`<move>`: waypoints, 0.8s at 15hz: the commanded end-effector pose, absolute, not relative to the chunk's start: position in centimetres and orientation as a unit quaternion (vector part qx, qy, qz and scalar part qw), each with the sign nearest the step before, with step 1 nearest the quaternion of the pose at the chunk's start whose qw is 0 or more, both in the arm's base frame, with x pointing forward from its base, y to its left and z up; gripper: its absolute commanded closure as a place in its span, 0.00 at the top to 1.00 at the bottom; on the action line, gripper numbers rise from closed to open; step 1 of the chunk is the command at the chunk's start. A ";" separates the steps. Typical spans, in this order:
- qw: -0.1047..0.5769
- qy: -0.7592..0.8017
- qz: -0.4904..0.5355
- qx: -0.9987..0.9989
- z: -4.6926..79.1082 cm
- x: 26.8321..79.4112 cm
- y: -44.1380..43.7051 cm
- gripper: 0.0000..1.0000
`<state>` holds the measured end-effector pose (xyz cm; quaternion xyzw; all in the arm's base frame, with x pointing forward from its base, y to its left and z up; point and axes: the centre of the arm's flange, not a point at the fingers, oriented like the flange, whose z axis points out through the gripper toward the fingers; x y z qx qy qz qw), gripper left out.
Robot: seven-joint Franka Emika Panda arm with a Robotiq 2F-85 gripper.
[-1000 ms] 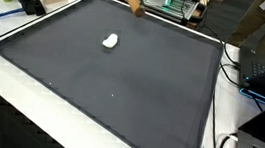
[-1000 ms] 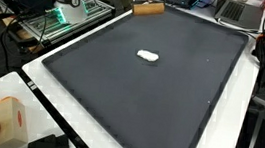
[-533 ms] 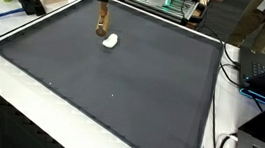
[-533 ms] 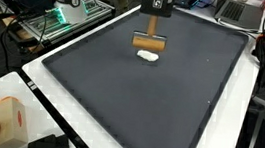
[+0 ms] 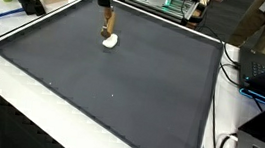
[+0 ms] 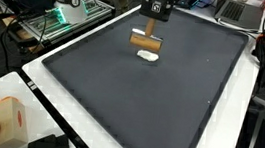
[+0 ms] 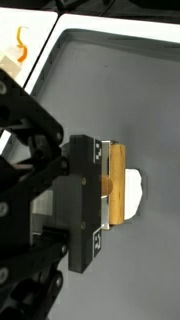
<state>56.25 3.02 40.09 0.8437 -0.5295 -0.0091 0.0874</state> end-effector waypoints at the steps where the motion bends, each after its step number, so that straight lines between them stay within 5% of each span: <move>1: 0.048 -0.541 -0.058 0.837 39.1 54.7 2.7 0.22; 5: -0.017 -0.591 -0.042 0.805 39.2 52.1 0.1 0.22; 6: 0.007 -0.571 -0.066 0.818 38.6 54.9 1.4 0.47; 9: -0.004 -0.584 -0.048 0.811 38.9 53.9 -0.1 0.47; 10: -0.004 -0.584 -0.048 0.810 39.0 53.7 -0.1 0.22; 12: -0.013 -0.587 -0.055 0.808 38.7 53.5 -0.2 0.22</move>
